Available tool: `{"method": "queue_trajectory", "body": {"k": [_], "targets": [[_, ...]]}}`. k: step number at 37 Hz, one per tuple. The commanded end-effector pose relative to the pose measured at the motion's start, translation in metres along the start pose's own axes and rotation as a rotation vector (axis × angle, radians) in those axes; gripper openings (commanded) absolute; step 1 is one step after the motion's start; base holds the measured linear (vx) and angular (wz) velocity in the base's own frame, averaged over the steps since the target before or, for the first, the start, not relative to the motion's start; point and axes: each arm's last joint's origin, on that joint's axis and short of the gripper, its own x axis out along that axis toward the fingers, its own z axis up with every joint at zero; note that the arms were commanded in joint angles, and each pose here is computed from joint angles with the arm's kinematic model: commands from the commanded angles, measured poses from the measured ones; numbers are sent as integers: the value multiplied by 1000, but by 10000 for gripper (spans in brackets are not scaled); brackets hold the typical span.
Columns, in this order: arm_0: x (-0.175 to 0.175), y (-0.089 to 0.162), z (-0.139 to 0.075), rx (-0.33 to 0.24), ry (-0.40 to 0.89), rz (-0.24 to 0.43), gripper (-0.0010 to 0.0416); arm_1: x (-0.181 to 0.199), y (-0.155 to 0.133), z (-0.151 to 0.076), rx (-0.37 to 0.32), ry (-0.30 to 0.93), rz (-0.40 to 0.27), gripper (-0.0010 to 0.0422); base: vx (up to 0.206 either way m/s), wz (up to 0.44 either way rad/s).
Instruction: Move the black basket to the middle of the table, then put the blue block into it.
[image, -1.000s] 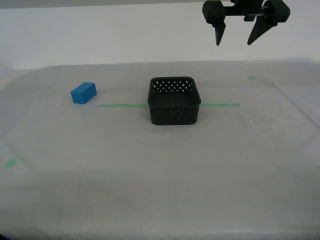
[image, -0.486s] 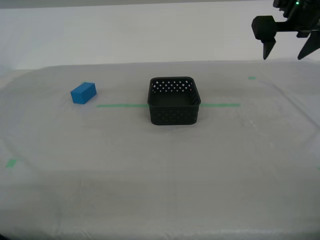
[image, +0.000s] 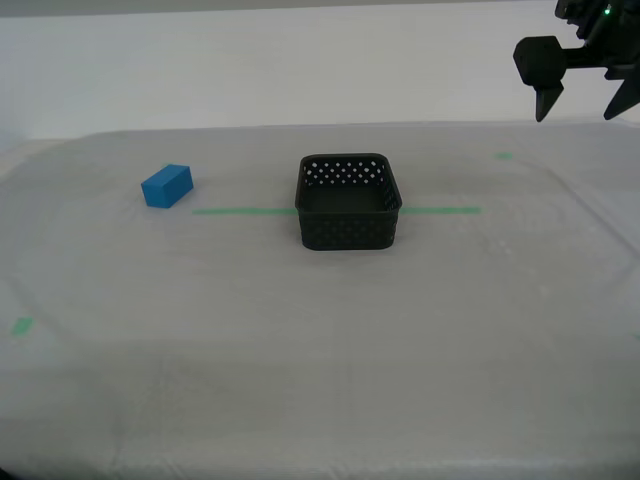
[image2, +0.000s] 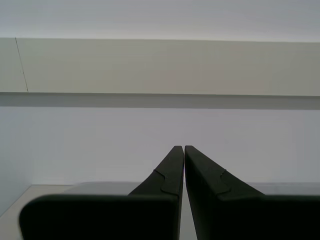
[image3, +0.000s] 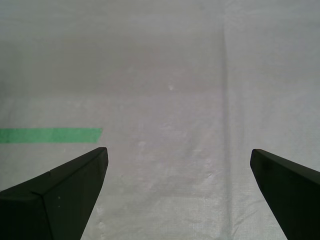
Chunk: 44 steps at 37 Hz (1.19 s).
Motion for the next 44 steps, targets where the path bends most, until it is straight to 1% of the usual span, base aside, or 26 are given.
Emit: {"method": "queue_trajectory", "body": {"k": [1, 44], "targets": [[0, 0, 0, -2, -1, -3, 398, 0, 0, 1, 1, -5, 0, 0, 0, 0], [0, 0, 1, -1, -8, -2, 398, 0, 0, 1, 1, -5, 0, 0, 0, 0]]}}
